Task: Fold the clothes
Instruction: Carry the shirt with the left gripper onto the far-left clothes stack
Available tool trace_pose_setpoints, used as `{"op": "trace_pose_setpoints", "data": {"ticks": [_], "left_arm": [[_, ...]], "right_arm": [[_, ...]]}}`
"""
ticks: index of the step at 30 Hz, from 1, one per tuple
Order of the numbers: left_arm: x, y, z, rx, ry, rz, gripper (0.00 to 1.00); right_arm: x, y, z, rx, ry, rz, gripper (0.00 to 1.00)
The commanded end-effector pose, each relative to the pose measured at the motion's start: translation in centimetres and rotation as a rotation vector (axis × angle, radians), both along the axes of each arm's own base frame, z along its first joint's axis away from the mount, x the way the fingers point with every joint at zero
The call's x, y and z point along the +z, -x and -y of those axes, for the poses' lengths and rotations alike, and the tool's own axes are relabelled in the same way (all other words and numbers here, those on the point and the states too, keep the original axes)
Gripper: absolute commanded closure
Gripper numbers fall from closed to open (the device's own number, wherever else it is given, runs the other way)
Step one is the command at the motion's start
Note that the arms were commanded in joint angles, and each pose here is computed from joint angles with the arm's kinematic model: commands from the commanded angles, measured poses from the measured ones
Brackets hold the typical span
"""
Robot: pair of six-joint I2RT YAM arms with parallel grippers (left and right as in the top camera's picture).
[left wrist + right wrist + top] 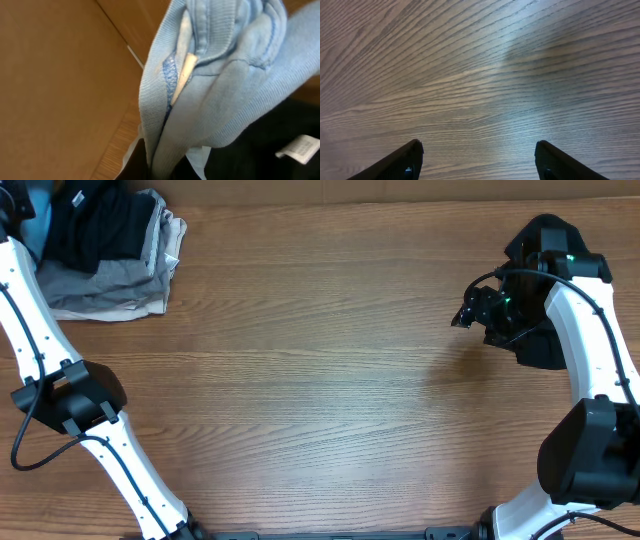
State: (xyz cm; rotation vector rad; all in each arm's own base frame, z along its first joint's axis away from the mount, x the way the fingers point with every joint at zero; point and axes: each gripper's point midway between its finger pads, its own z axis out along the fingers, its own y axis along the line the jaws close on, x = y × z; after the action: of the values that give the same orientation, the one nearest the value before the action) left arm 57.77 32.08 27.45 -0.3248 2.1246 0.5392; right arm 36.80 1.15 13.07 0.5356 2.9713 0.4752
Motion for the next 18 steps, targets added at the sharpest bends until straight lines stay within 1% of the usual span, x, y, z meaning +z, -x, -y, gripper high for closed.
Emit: {"op": "trace_pose_setpoints", "data": {"ticks": [1,6,12,13,14,15,16,18], "left_arm": [[2.5,0.5,0.0,0.015,-0.007,0.052,0.96],[0.8,-1.1,3.1,-0.102,0.066,0.038,0.96],[-4.5,-3.4,10.8,-0.305,0.219,-0.064,0.96],[-5.7,-3.8,12.3,-0.334,0.241,-0.087,0.96],[-6.7,-4.1,13.7,-0.361,0.260,-0.110,0.92],[-7.7,-4.3,15.1,-0.381,0.273,-0.133,0.85],[-8.8,-4.5,16.5,-0.400,0.284,-0.158,0.76],[-10.4,-4.8,19.5,-0.441,0.297,-0.201,0.40]], "right_arm": [[1.0,-0.4,-0.2,-0.007,-0.008,0.032,0.25],[1.0,-0.3,-0.2,-0.007,-0.008,0.029,0.25],[1.0,-0.3,-0.2,-0.009,-0.008,0.028,0.26],[1.0,-0.3,-0.2,-0.009,-0.008,0.028,0.26],[1.0,-0.3,-0.2,-0.009,-0.008,0.028,0.25],[1.0,-0.4,-0.2,-0.009,-0.008,0.029,0.26],[1.0,-0.4,-0.2,-0.009,-0.008,0.029,0.25],[1.0,-0.4,-0.2,-0.009,-0.008,0.031,0.25]]}}
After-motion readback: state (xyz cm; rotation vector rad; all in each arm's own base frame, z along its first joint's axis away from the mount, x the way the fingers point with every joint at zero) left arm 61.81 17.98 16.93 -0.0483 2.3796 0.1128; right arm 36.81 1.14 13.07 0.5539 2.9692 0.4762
